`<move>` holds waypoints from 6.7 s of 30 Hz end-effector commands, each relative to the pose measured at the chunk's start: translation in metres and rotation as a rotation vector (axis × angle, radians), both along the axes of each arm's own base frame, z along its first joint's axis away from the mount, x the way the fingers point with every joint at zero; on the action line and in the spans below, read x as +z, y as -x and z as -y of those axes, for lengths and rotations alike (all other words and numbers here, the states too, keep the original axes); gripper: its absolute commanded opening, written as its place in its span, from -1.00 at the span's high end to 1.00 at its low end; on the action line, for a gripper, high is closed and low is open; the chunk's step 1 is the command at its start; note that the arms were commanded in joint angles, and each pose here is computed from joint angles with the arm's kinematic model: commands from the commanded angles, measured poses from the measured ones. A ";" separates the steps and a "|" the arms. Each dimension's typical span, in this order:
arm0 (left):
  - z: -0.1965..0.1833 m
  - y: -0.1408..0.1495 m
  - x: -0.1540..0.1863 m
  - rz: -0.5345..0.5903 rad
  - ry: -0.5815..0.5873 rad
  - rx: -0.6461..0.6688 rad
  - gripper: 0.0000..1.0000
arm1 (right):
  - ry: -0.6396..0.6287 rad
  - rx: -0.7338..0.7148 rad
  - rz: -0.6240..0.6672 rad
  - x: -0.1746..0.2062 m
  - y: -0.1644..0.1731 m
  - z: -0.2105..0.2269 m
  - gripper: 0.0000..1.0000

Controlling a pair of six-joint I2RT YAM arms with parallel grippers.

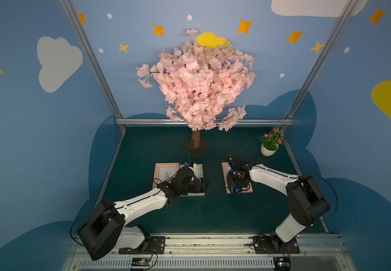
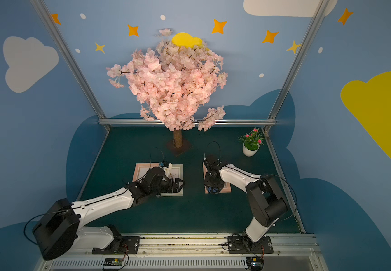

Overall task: Wipe the picture frame with a cloth
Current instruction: Move the picture frame to the center of the board, then wipe the dirt from the picture frame.

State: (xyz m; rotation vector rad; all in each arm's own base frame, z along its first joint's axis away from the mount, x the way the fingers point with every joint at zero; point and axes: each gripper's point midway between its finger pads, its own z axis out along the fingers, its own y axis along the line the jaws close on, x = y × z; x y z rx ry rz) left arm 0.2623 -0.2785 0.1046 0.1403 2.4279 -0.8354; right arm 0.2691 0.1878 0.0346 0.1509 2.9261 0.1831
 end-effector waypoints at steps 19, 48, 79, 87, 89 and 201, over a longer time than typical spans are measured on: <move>0.107 0.005 -0.069 -0.179 -0.284 -0.131 -0.49 | 0.010 -0.071 0.021 0.051 -0.014 0.091 1.00; 0.050 0.003 -0.088 -0.184 -0.442 -0.037 0.13 | 0.004 0.082 -0.061 0.044 0.045 0.051 1.00; 0.048 0.015 -0.113 -0.235 -0.421 -0.049 0.45 | 0.213 -0.016 -0.101 0.004 -0.058 0.073 1.00; 0.049 0.016 -0.115 -0.240 -0.411 -0.045 0.45 | 0.094 0.025 0.065 0.073 -0.070 0.066 1.00; 0.050 0.015 -0.115 -0.241 -0.409 -0.045 0.45 | 0.030 0.065 0.061 0.081 -0.056 0.050 1.00; 0.061 0.033 -0.114 -0.325 -0.335 -0.038 0.47 | 0.050 0.059 -0.090 0.013 -0.068 0.028 1.00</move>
